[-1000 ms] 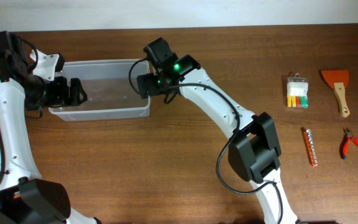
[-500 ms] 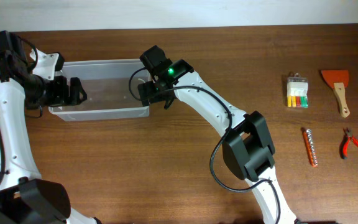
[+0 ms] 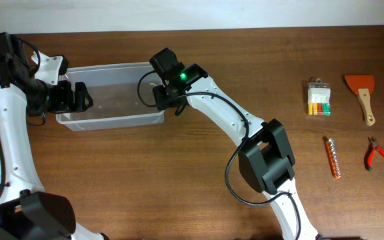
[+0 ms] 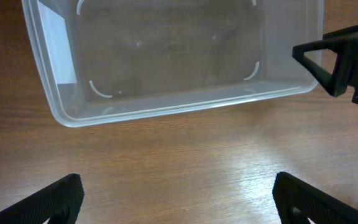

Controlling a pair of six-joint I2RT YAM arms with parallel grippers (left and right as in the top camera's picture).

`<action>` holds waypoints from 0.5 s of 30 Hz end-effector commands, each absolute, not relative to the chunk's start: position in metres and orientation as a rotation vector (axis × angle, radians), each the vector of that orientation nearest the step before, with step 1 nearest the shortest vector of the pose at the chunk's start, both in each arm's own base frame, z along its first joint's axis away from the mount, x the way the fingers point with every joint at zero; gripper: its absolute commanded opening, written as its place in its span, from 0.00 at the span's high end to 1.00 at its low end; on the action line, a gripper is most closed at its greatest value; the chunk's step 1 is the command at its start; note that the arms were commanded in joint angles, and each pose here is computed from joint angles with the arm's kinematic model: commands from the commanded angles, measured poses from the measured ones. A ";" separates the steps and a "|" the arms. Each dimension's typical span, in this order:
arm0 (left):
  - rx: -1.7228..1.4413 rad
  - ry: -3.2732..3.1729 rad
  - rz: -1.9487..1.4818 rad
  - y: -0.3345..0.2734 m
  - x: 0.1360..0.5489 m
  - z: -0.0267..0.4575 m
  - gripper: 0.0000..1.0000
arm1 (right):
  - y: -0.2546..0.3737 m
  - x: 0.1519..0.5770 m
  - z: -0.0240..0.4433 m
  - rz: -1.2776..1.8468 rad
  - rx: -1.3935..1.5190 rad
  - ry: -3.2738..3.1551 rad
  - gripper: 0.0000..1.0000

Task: Pack container
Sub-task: 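Grip the container's left edge with left gripper, right edge with right, then drag the clear container rightward to table center with the right gripper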

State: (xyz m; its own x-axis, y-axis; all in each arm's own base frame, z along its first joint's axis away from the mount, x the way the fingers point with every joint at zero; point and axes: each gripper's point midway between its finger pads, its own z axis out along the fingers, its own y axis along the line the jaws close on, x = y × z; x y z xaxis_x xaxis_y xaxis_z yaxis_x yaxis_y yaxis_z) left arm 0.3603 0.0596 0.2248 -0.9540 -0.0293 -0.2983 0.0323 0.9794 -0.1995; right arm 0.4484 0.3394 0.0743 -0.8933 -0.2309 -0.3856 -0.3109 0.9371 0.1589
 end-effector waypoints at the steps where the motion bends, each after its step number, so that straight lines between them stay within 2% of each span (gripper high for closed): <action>1: -0.001 2.795 -0.304 0.060 0.365 0.231 0.01 | 0.343 0.455 0.076 0.295 -0.400 2.699 0.51; 5: -0.001 2.795 -0.304 0.060 0.365 0.231 0.01 | 0.344 0.456 0.077 0.300 -0.399 2.690 0.65; 15: -0.001 2.795 -0.305 0.060 0.365 0.231 0.01 | 0.345 0.459 0.078 0.303 -0.396 2.677 0.90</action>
